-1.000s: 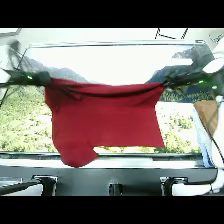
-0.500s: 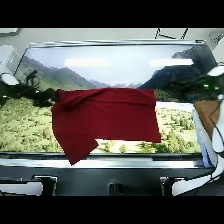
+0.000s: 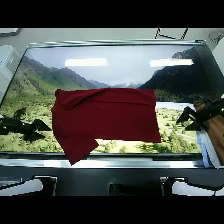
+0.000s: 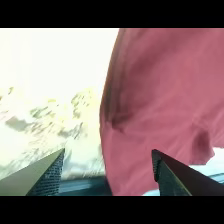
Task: Fold the clothes and pants, and hang the long-sleeved shirts on hangers.
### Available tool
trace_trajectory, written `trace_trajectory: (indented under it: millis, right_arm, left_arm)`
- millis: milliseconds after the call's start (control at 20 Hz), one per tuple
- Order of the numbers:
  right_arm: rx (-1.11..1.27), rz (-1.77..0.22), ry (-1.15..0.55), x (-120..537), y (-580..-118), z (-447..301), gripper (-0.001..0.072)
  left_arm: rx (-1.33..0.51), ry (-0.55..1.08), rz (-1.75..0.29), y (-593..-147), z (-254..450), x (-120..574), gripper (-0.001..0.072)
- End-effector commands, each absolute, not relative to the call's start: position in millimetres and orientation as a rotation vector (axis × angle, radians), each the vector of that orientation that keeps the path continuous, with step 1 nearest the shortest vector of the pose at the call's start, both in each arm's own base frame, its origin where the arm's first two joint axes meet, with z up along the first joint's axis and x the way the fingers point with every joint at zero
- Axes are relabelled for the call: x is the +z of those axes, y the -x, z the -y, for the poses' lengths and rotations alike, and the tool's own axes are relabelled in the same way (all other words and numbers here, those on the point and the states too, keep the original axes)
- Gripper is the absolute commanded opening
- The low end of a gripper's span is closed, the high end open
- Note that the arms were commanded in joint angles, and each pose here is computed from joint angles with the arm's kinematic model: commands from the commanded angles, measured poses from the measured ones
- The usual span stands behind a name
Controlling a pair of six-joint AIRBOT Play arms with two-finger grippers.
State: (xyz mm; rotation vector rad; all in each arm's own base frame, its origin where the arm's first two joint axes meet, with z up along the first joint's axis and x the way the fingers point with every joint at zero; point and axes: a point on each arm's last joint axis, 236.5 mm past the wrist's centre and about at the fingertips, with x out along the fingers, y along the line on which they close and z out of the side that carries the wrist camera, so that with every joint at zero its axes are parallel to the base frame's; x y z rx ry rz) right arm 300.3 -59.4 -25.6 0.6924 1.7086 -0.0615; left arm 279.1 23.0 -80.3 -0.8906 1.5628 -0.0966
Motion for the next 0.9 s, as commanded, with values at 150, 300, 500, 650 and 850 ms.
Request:
trace_trajectory:
  millis: [150, 300, 500, 650, 850]
  right_arm:
    - [-0.023, -1.745, -0.727, -29.3, -284.0, 45.8, 0.0575]
    - [-0.024, -1.76, -0.731, -28.4, -280.6, 44.8, 0.0575]
    - [-0.071, -1.774, -0.715, -50.2, -271.3, 49.3, 0.0579]
    - [-0.036, -1.782, -0.765, -81.8, -263.8, 24.8, 0.0628]
    - [0.057, -1.814, -0.775, -106.6, -265.9, -17.5, 0.0637]
  left_arm:
    - [-0.174, 0.966, -1.499, -291.4, 6.9, -106.2, 0.0492]
    - [-0.202, 0.956, -1.526, -293.7, 23.6, -113.3, 0.0396]
    - [-0.244, 0.943, -1.545, -289.6, 32.3, -107.8, 0.0024]
    - [-0.257, 0.923, -1.525, -291.1, 32.0, -100.8, 0.0023]
    - [-0.261, 0.912, -1.509, -292.5, 31.7, -95.0, 0.0023]
